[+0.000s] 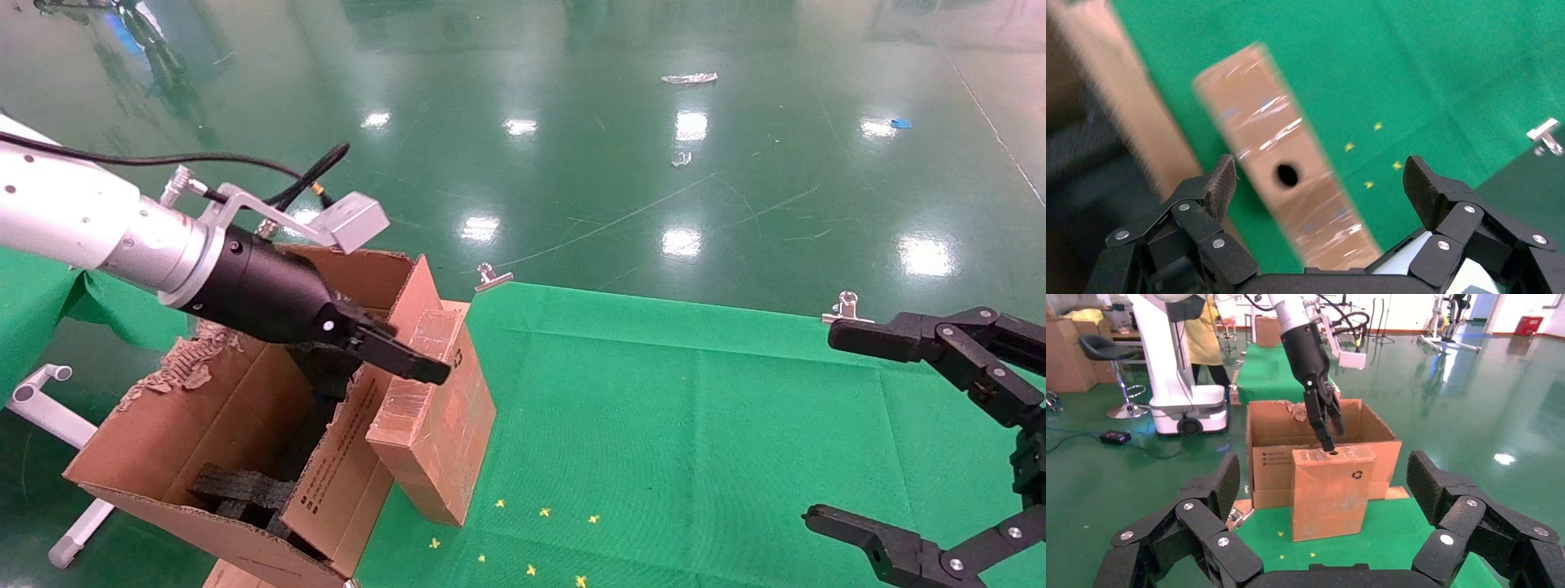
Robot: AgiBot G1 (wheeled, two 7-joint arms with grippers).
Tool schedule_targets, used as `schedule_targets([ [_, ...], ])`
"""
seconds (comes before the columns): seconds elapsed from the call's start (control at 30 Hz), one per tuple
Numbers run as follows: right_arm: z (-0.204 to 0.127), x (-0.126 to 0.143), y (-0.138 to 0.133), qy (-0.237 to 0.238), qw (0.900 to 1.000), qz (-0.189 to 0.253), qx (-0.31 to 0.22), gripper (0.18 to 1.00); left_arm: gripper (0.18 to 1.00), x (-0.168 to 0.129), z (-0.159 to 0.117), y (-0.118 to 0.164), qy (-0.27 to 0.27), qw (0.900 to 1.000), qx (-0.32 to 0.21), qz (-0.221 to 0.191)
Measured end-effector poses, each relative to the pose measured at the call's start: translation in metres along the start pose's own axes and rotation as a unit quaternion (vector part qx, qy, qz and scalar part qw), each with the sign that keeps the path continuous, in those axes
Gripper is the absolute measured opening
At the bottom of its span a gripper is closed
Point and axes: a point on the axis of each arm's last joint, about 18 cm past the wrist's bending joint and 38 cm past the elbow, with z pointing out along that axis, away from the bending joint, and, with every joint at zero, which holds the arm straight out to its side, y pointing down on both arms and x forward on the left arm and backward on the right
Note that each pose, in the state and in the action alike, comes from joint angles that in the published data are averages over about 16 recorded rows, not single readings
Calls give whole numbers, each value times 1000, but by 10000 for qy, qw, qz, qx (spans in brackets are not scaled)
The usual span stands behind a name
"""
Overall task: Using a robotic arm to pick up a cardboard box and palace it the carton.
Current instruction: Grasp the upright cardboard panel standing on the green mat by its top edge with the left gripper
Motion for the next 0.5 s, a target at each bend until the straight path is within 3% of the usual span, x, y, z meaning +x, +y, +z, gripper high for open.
schedule_targets([
  [0.23, 0, 0, 0, 0, 10000, 0, 0, 1000, 1001, -13, 9, 6, -190, 9985, -270, -441],
  [0.5, 0, 0, 0, 0, 10000, 0, 0, 1000, 1001, -12, 29, 5, -191, 9975, -511, -457],
])
